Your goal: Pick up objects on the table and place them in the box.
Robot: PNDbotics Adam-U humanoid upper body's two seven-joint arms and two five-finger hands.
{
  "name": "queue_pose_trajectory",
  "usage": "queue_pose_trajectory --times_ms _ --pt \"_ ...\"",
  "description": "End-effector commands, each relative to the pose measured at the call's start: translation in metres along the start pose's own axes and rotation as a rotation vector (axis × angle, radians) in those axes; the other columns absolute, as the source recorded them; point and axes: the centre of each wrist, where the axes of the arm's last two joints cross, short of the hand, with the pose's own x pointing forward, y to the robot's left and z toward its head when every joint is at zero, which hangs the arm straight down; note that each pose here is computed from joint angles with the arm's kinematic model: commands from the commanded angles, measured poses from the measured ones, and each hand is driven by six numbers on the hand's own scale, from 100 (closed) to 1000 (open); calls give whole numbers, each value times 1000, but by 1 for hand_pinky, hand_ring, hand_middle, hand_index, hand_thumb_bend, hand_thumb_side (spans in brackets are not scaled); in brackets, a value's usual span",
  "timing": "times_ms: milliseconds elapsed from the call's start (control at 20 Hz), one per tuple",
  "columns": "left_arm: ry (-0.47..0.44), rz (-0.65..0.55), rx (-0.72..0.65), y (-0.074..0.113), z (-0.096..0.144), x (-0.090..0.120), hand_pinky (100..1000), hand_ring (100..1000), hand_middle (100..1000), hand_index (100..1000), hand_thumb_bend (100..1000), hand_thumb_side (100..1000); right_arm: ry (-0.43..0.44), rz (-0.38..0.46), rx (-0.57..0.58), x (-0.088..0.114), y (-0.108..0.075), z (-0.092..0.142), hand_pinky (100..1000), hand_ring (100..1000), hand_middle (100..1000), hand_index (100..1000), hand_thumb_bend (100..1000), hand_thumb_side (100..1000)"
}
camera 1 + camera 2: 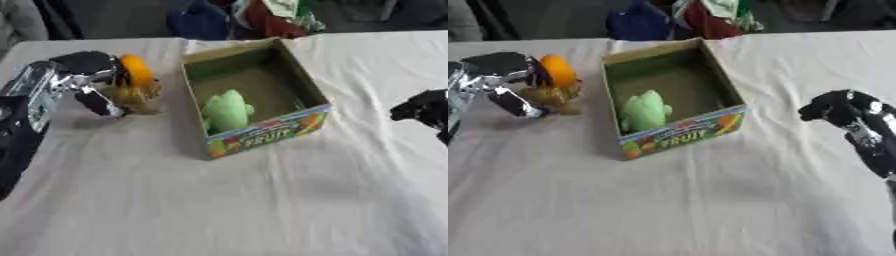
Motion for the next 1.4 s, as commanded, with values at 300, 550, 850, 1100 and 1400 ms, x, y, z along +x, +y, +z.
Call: queue_pose_trajectory --times_ms 300,550,850,1100,1400 --pt "8 27 83 13 8 -10 597 494 445 621 211 259 -12 32 4 7 -7 -2 725 720 609 729 100 611" --pt "-10 57 160 35 18 -10 583 477 415 586 136 240 -11 33 3 7 -8 -1 726 720 609 729 100 610" --pt "-70 14 269 78 27 2 586 477 416 587 160 219 -8 33 6 7 -8 -1 726 720 609 729 100 608" --pt "-122 -30 332 109 20 21 589 486 428 601 185 217 -14 25 20 7 -6 -4 726 720 609 729 100 604" --pt "-149 -38 396 120 -5 44 592 493 440 614 183 262 -31 8 54 7 0 -11 725 720 609 729 100 602"
